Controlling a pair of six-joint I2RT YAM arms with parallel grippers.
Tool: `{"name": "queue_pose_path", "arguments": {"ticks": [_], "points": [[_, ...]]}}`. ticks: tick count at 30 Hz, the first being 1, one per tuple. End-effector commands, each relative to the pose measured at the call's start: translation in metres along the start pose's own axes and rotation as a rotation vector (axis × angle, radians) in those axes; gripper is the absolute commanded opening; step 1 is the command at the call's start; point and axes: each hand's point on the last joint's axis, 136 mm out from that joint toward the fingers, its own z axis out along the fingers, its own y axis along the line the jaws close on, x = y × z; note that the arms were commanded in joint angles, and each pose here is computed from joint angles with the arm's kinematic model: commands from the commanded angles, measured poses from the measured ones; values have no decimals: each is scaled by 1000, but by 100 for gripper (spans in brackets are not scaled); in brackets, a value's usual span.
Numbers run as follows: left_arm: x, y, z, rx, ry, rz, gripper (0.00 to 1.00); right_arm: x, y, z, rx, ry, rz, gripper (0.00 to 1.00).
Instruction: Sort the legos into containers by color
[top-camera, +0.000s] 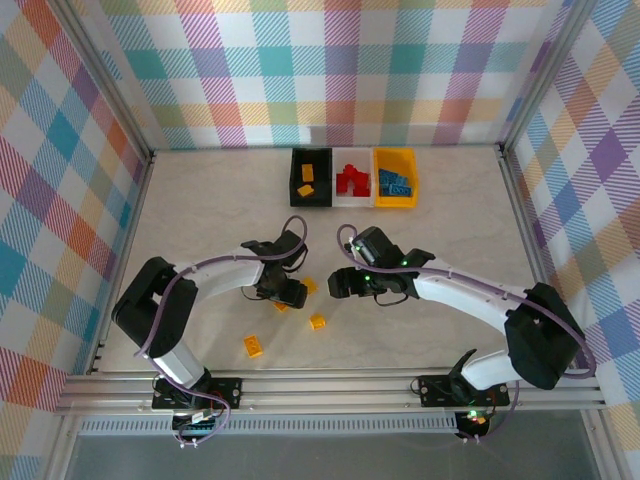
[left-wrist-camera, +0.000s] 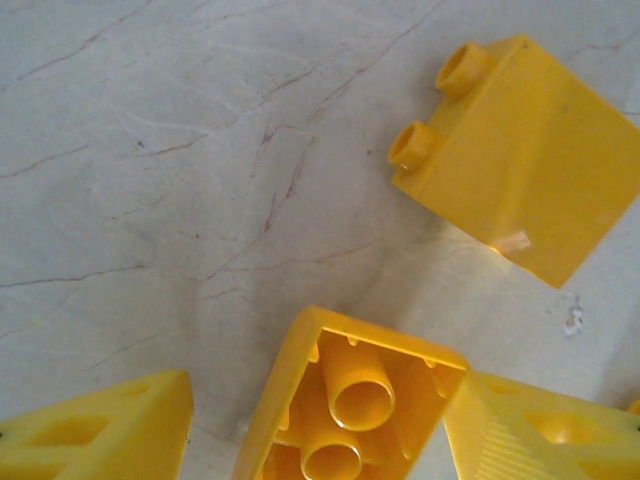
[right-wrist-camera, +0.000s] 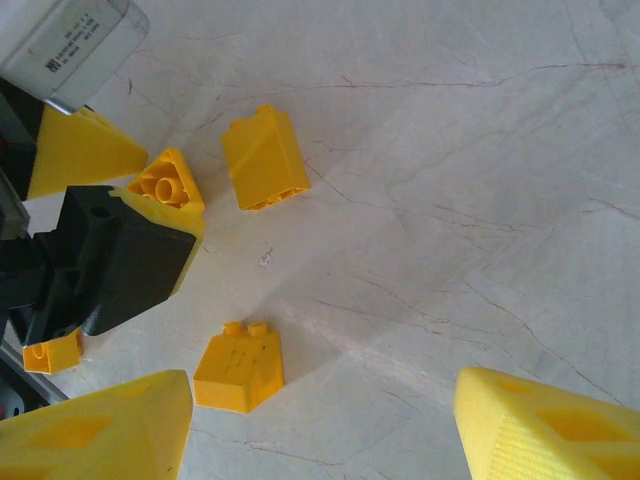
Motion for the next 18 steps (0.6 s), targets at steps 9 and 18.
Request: {"name": "queue_pose_path", "arguments": {"ticks": [9, 18], "points": [[7, 7, 4, -45, 9, -11, 37, 1, -2, -6, 2, -21, 4, 70], [-47, 14, -48, -51, -148, -66, 33, -2, -8, -6, 37, -29, 2, 70]]}}
